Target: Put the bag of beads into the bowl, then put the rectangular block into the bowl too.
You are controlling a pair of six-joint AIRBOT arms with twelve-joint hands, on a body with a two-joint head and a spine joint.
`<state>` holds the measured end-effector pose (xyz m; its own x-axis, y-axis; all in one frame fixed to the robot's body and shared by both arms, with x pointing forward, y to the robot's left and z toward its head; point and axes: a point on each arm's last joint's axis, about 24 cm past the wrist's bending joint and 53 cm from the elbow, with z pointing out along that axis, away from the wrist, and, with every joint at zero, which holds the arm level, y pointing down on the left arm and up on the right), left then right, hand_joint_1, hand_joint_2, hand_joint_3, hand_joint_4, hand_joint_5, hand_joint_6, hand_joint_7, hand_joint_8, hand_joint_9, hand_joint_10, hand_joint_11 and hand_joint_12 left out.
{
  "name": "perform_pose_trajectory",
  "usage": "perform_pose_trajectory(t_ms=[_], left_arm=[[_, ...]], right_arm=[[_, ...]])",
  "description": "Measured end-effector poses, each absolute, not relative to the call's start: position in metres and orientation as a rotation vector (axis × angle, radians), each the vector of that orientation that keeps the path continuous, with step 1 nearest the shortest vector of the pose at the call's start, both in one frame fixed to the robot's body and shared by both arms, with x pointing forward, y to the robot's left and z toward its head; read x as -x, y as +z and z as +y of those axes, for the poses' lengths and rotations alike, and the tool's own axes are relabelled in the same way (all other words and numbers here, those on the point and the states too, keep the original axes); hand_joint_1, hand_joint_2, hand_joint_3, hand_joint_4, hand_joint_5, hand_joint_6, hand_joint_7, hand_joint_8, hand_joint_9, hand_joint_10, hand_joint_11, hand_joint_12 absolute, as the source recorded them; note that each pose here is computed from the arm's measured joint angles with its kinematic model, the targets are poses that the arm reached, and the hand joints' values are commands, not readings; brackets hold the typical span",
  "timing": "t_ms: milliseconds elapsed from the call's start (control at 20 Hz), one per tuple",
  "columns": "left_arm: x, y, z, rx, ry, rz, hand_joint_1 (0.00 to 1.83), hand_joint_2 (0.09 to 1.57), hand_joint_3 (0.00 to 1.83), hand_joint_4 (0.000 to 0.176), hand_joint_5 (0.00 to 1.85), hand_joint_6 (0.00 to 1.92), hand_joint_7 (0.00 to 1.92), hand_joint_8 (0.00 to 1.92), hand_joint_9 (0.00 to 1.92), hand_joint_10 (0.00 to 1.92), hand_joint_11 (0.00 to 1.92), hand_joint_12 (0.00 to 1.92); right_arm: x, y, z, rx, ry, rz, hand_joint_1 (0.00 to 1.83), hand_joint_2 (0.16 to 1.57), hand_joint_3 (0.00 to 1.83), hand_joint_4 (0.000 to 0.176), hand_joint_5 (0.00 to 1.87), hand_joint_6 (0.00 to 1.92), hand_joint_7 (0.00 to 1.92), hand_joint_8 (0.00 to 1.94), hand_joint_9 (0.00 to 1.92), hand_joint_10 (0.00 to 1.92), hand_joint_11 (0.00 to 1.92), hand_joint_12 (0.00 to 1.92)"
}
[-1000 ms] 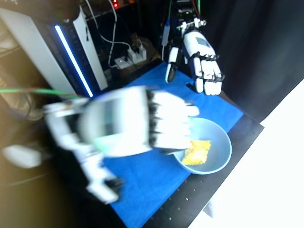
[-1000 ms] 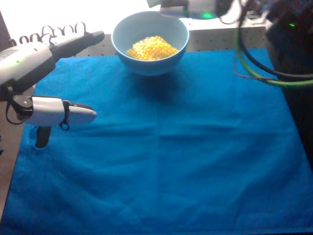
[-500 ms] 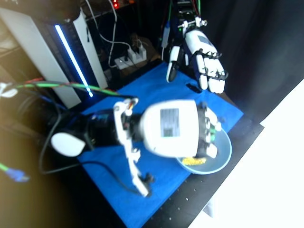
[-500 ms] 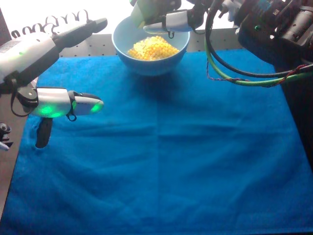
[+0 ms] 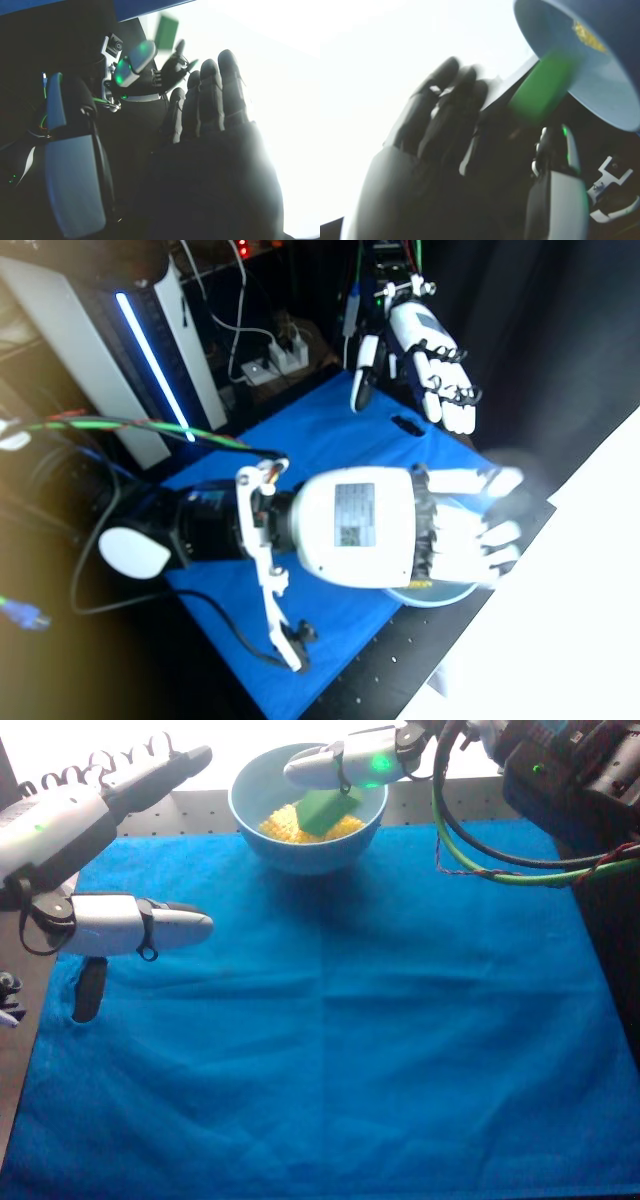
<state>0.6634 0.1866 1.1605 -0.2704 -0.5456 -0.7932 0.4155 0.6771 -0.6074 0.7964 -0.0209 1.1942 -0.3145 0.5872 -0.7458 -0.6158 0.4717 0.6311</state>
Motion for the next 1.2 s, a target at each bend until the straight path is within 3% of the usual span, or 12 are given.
perform_pose_trajectory(t_ms=[100, 300, 350, 400, 500, 600, 700, 750, 850, 950, 1000, 1200], left_arm=[[-0.663, 1.159, 0.187, 0.112, -0.924, 1.602, 0.81, 0.96, 0.0, 0.107, 0.05, 0.0, 0.15, 0.0, 0.18, 0.0, 0.0, 0.5], [-0.659, 1.159, 0.185, 0.122, -0.945, 1.599, 0.78, 0.94, 0.0, 0.084, 0.06, 0.0, 0.16, 0.0, 0.2, 0.0, 0.0, 0.61], [-0.656, 1.158, 0.185, 0.117, -0.948, 1.603, 0.78, 0.94, 0.0, 0.085, 0.05, 0.0, 0.15, 0.0, 0.19, 0.0, 0.0, 0.61], [-0.652, 1.161, 0.185, 0.121, -0.958, 1.594, 0.78, 0.95, 0.0, 0.112, 0.04, 0.0, 0.14, 0.0, 0.18, 0.0, 0.0, 0.59], [-0.646, 1.165, 0.189, 0.123, -0.962, 1.579, 0.78, 0.95, 0.0, 0.118, 0.04, 0.0, 0.13, 0.0, 0.18, 0.0, 0.0, 0.58], [-0.636, 1.178, 0.199, 0.137, -0.967, 1.536, 0.69, 0.93, 0.0, 0.104, 0.05, 0.01, 0.12, 0.0, 0.17, 0.0, 0.0, 0.58], [-0.619, 1.184, 0.206, 0.142, -0.981, 1.501, 0.6, 0.92, 0.0, 0.159, 0.05, 0.0, 0.11, 0.0, 0.16, 0.0, 0.0, 0.52], [-0.61, 1.185, 0.207, 0.147, -0.998, 1.485, 0.56, 0.91, 0.0, 0.165, 0.06, 0.01, 0.09, 0.0, 0.17, 0.0, 0.0, 0.51], [-0.599, 1.185, 0.207, 0.156, -1.029, 1.472, 0.66, 0.95, 0.01, 0.08, 0.05, 0.0, 0.11, 0.01, 0.19, 0.01, 0.0, 0.46], [-0.596, 1.192, 0.214, 0.175, -1.042, 1.439, 0.67, 0.96, 0.02, 0.071, 0.05, 0.0, 0.12, 0.01, 0.19, 0.01, 0.0, 0.45], [-0.594, 1.195, 0.221, 0.199, -1.038, 1.416, 0.59, 0.96, 0.0, 0.113, 0.06, 0.0, 0.14, 0.0, 0.2, 0.0, 0.0, 0.68], [-0.578, 1.198, 0.222, 0.208, -1.077, 1.387, 0.42, 0.97, 0.0, 0.078, 0.02, 0.0, 0.09, 0.0, 0.17, 0.0, 0.0, 0.91]], right_arm=[[-0.797, 1.192, -0.021, 0.024, 1.193, 1.47, 0.73, 1.0, 0.0, 0.176, 0.26, 0.0, 0.17, 0.0, 0.14, 0.01, 0.0, 0.48], [-0.789, 1.192, -0.017, 0.026, 1.216, 1.483, 0.7, 0.96, 0.0, 0.176, 0.21, 0.0, 0.11, 0.0, 0.08, 0.01, 0.0, 0.28], [-0.782, 1.194, -0.017, 0.046, 1.234, 1.465, 0.72, 0.95, 0.0, 0.176, 0.19, 0.0, 0.12, 0.0, 0.08, 0.0, 0.0, 0.25], [-0.773, 1.196, -0.027, 0.022, 1.283, 1.428, 0.72, 0.94, 0.0, 0.176, 0.19, 0.0, 0.14, 0.0, 0.08, 0.0, 0.0, 0.22], [-0.759, 1.192, -0.05, -0.011, 1.319, 1.401, 0.72, 0.94, 0.0, 0.176, 0.19, 0.0, 0.14, 0.0, 0.08, 0.0, 0.0, 0.22], [-0.741, 1.181, -0.089, -0.093, 1.357, 1.372, 0.63, 0.92, 0.0, 0.176, 0.18, 0.0, 0.07, 0.01, 0.0, 0.0, 0.0, 0.01], [-0.722, 1.178, -0.119, -0.162, 1.392, 1.329, 0.56, 0.96, 0.01, 0.176, 0.11, 0.0, 0.05, 0.0, 0.0, 0.0, 0.0, 0.0], [-0.708, 1.18, -0.136, -0.192, 1.412, 1.299, 0.63, 0.95, 0.0, 0.176, 0.12, 0.01, 0.06, 0.01, 0.0, 0.0, 0.0, 0.0], [-0.682, 1.181, -0.161, -0.217, 1.434, 1.269, 0.73, 0.95, 0.0, 0.176, 0.13, 0.01, 0.07, 0.01, 0.0, 0.0, 0.0, 0.0], [-0.66, 1.175, -0.184, -0.264, 1.435, 1.262, 0.74, 0.95, 0.0, 0.176, 0.13, 0.01, 0.07, 0.01, 0.0, 0.0, 0.0, 0.0], [-0.648, 1.171, -0.202, -0.319, 1.425, 1.25, 0.74, 0.96, 0.0, 0.176, 0.1, 0.0, 0.01, 0.0, 0.0, 0.0, 0.0, 0.0], [-0.614, 1.175, -0.234, -0.417, 1.425, 1.16, 0.62, 0.99, 0.01, 0.176, 0.06, 0.0, 0.0, 0.0, 0.0, 0.0, 0.0, 0.0]])
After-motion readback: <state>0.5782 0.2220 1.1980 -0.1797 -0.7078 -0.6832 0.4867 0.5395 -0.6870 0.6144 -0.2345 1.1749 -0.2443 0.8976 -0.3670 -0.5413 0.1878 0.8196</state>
